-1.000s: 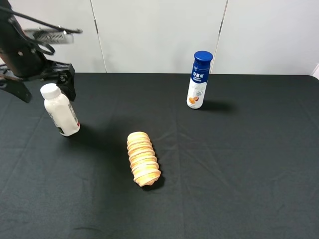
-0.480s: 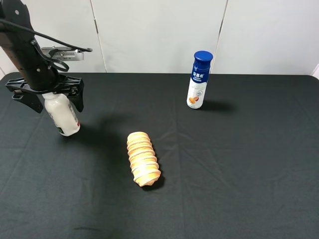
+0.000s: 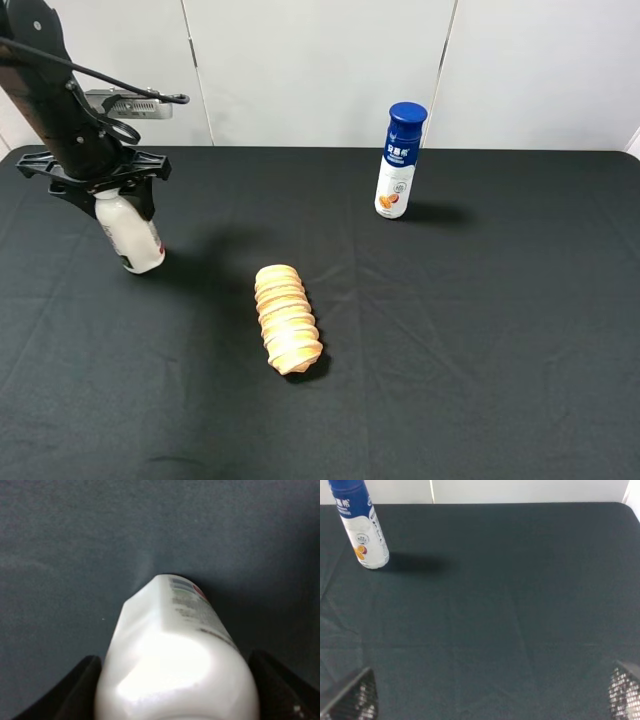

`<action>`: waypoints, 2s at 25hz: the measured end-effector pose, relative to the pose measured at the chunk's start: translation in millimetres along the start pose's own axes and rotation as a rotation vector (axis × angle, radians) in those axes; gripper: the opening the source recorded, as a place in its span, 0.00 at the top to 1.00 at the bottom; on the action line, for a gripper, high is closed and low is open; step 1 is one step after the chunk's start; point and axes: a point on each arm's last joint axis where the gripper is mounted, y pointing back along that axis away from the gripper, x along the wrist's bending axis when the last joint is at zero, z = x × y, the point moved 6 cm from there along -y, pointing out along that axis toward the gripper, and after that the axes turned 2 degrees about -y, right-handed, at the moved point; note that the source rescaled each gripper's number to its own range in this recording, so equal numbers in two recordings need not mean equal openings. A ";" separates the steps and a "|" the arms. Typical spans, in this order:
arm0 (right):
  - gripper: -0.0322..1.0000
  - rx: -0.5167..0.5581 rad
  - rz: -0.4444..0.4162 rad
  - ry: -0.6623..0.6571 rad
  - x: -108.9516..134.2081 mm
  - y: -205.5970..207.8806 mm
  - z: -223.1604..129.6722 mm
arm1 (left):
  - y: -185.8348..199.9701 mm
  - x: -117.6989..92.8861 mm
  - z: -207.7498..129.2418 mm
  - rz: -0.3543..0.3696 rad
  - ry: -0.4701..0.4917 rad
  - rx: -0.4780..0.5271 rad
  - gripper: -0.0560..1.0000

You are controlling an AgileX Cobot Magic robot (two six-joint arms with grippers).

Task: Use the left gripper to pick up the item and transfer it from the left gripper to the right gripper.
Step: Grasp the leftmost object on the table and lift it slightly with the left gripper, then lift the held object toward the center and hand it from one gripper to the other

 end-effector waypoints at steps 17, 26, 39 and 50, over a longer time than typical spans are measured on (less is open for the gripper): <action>0.00 0.000 0.001 0.000 0.1 0.0 0.0 | 2.9 5.0 -0.9 0.034 -0.026 0.001 0.93; 0.00 0.000 0.001 0.000 0.1 0.0 0.0 | 58.1 4.7 -12.6 0.038 -0.011 -0.029 0.93; 0.00 0.000 0.001 0.000 0.1 0.0 0.0 | 109.7 -19.3 -37.3 -0.129 0.026 -0.056 0.93; 0.00 0.000 -0.001 0.001 -0.1 0.0 0.0 | 115.6 -69.9 -34.0 -0.446 -0.018 -0.060 0.93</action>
